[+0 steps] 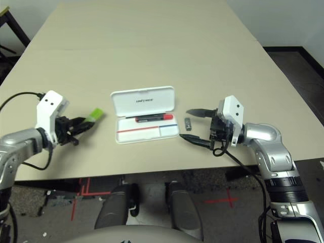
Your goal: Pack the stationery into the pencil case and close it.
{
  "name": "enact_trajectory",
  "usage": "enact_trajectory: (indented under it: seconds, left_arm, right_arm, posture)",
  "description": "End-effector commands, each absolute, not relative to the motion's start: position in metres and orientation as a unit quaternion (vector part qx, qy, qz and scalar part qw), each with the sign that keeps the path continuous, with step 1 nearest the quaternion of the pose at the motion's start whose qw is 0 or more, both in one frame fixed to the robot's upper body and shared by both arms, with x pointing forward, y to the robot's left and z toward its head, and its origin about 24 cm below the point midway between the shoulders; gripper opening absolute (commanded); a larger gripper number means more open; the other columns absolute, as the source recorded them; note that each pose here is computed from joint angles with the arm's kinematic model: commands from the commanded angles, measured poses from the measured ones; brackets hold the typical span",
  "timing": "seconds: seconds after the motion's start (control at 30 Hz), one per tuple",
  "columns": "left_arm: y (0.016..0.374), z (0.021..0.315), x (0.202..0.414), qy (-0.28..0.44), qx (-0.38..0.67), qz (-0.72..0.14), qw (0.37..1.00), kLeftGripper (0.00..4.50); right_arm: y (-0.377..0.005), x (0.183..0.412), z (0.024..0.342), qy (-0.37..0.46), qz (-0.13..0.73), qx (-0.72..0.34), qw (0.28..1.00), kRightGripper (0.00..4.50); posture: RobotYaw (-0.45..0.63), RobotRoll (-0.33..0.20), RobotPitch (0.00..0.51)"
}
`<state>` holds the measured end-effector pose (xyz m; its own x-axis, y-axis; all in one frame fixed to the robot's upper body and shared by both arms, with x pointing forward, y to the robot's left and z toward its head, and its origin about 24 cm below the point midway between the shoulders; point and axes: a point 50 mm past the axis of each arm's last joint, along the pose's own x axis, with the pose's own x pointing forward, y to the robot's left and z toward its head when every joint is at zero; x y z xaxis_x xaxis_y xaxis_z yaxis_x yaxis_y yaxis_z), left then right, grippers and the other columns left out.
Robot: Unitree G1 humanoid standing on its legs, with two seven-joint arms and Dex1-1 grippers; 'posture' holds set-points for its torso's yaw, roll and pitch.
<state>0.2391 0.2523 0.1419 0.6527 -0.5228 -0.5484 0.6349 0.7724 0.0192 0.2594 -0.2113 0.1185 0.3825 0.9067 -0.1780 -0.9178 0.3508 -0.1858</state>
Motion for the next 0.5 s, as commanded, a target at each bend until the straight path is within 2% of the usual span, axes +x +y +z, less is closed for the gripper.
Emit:
enact_trajectory:
  seconds: [0.03, 0.5]
  left_arm:
    - [0.244, 0.140, 0.234, 0.274, 0.101, -0.384, 0.876, 1.12]
    - [0.164, 0.145, 0.252, 0.185, 0.192, -0.538, 0.800, 1.12]
  right_arm:
    - [-0.210, 0.260, 0.118, 0.021, 0.556, -0.131, 0.821, 4.50]
    - [-0.212, 0.261, 0.119, 0.023, 0.553, -0.136, 0.822, 4.50]
  posture:
    - [0.02, 0.000, 0.139]
    - [0.01, 0.000, 0.142]
